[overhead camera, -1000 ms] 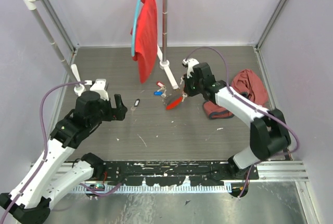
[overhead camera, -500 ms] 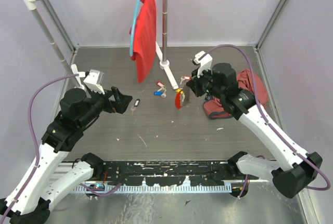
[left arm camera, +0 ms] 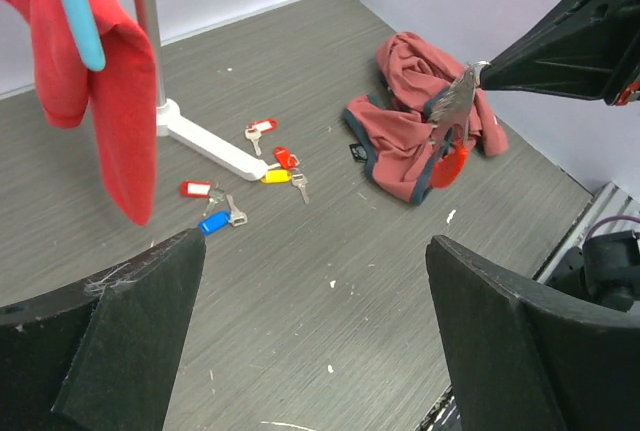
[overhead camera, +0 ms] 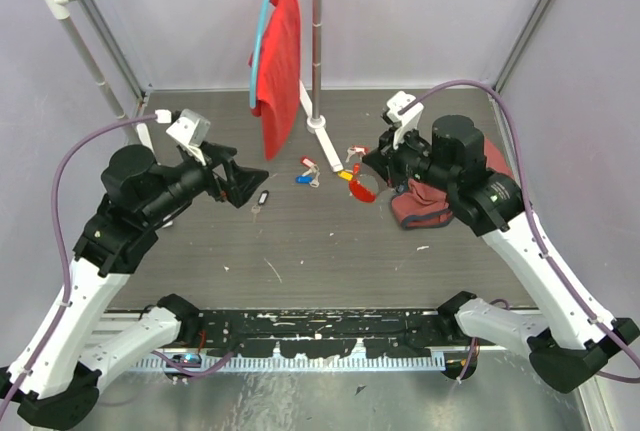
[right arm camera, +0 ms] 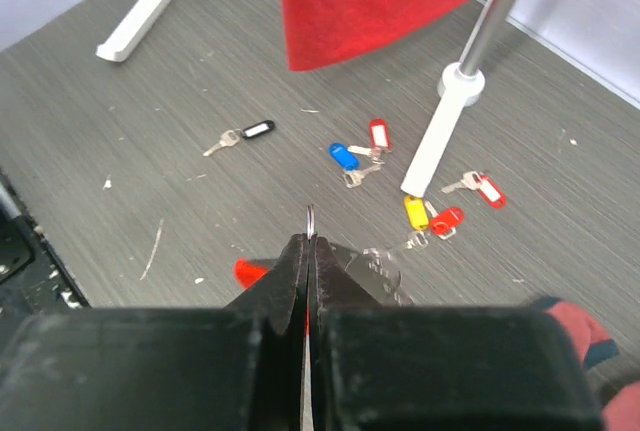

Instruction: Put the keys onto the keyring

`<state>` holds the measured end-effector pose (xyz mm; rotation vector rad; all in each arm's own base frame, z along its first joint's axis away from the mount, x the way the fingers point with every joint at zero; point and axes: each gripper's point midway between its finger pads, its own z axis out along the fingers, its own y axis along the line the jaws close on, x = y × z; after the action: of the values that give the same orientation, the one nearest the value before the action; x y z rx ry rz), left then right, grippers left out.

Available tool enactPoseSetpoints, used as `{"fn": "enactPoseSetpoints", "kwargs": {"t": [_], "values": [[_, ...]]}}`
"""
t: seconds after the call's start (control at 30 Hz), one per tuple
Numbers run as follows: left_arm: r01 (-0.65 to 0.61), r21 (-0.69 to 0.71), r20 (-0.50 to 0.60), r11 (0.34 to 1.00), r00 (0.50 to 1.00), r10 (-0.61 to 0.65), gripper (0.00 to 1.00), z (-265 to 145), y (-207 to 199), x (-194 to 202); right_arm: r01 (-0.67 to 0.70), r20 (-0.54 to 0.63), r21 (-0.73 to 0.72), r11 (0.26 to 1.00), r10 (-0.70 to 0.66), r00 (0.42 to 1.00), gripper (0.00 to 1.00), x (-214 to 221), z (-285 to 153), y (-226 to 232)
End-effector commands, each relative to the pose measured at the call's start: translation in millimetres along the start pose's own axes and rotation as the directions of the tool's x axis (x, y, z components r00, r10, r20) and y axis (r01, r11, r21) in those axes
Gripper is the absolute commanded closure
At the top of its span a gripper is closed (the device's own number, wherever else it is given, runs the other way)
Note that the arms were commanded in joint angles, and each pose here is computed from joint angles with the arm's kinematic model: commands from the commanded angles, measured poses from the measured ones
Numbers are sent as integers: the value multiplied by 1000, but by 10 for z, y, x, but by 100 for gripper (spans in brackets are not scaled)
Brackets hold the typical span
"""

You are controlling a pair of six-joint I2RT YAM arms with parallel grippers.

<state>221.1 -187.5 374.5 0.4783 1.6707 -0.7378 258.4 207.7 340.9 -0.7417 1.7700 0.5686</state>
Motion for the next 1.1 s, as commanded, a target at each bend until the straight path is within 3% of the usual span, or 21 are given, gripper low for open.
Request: {"fn": "enactPoseSetpoints", "kwargs": {"t": [0.0,0.17,0.37,0.6,0.93,1.07], "values": [[-70,87,41,994,997,67,2,-41,-164,-207,4,54,-139,990,3,999,99,-183,-187,294],[-89,127,53,988,995,83,2,-16,-232,-266,21,148,-290,957,23,989,99,-295,-256,578],[-117,228,98,967,991,96,3,-40,-417,-327,185,238,-402,897,-92,967,99,-431,-313,951],[-198,433,179,879,975,131,12,-207,-816,-449,356,379,-451,818,-185,907,99,-666,-497,1401],[-274,585,308,763,946,103,46,-385,-1200,-809,485,636,-461,743,-105,765,99,-1237,-876,1674],[-281,629,324,724,942,85,50,-437,-1308,-854,493,706,-458,739,-34,707,99,-1386,-986,1721]]}}
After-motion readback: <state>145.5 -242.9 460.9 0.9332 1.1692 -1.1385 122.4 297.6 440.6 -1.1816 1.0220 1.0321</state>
